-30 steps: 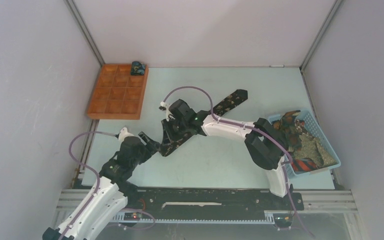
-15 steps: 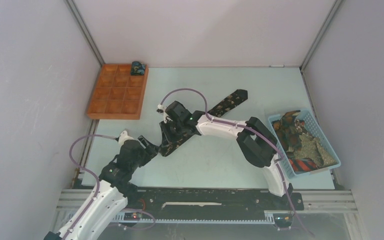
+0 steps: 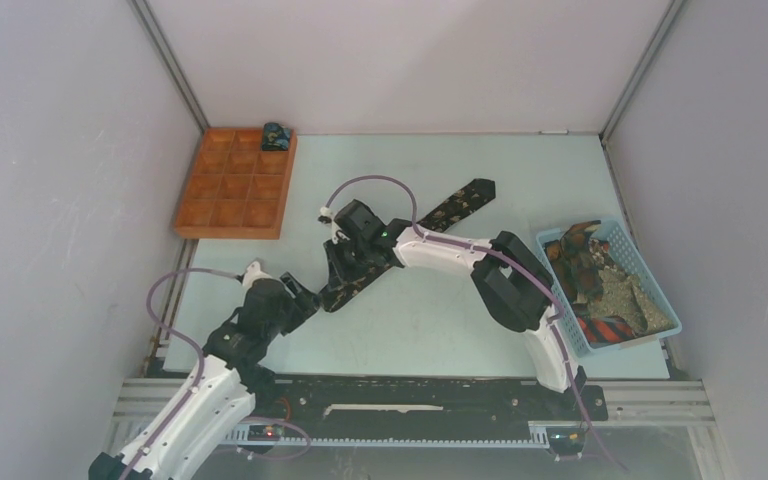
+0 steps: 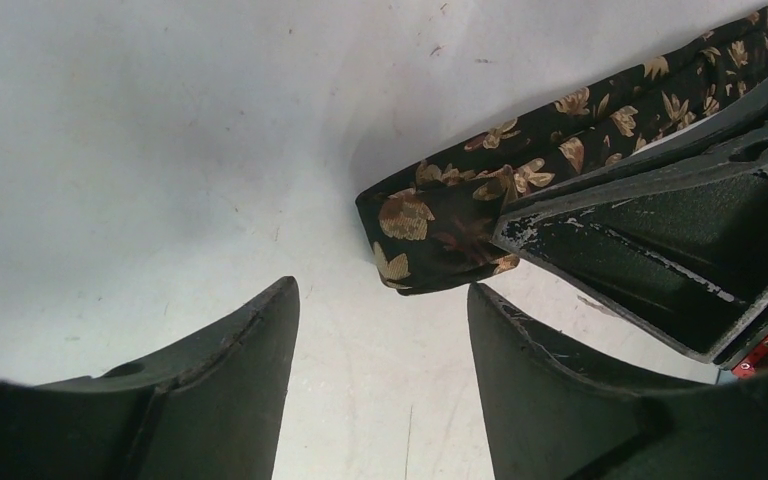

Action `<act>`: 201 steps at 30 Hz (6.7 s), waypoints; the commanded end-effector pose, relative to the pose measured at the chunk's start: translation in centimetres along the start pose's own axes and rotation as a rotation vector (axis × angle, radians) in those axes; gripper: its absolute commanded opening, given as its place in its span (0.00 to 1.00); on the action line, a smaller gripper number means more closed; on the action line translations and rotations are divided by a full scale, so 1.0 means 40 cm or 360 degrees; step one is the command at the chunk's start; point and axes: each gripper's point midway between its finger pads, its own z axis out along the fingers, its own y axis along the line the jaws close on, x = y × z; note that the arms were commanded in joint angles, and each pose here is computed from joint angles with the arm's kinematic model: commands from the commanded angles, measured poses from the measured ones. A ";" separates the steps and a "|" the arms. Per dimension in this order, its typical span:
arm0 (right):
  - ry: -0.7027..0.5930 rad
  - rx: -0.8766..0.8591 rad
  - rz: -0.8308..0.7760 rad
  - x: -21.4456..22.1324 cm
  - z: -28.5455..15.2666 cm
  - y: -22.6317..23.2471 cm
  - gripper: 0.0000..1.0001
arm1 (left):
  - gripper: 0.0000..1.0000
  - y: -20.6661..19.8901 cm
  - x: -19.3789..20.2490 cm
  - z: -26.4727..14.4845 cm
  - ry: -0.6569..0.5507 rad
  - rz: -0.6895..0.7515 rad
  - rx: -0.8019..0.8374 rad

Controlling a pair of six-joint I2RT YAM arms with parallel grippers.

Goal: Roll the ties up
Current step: Roll the tie at the center of the board.

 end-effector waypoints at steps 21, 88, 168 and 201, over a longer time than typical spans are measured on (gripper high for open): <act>-0.0022 0.0088 0.0072 0.006 0.006 -0.096 0.13 | 0.66 -0.050 -0.012 0.020 0.0005 0.0020 0.0102; -0.0007 0.0184 0.0113 0.040 0.013 -0.156 0.12 | 0.52 -0.108 0.067 0.155 0.0233 -0.0139 0.0217; 0.0104 -0.0160 -0.0075 0.097 0.110 0.110 0.11 | 0.00 -0.069 -0.001 0.014 0.0289 0.0130 -0.0116; 0.0027 -0.0053 -0.0006 0.052 0.011 0.025 0.11 | 0.00 -0.053 0.026 0.100 0.0442 0.0244 -0.0307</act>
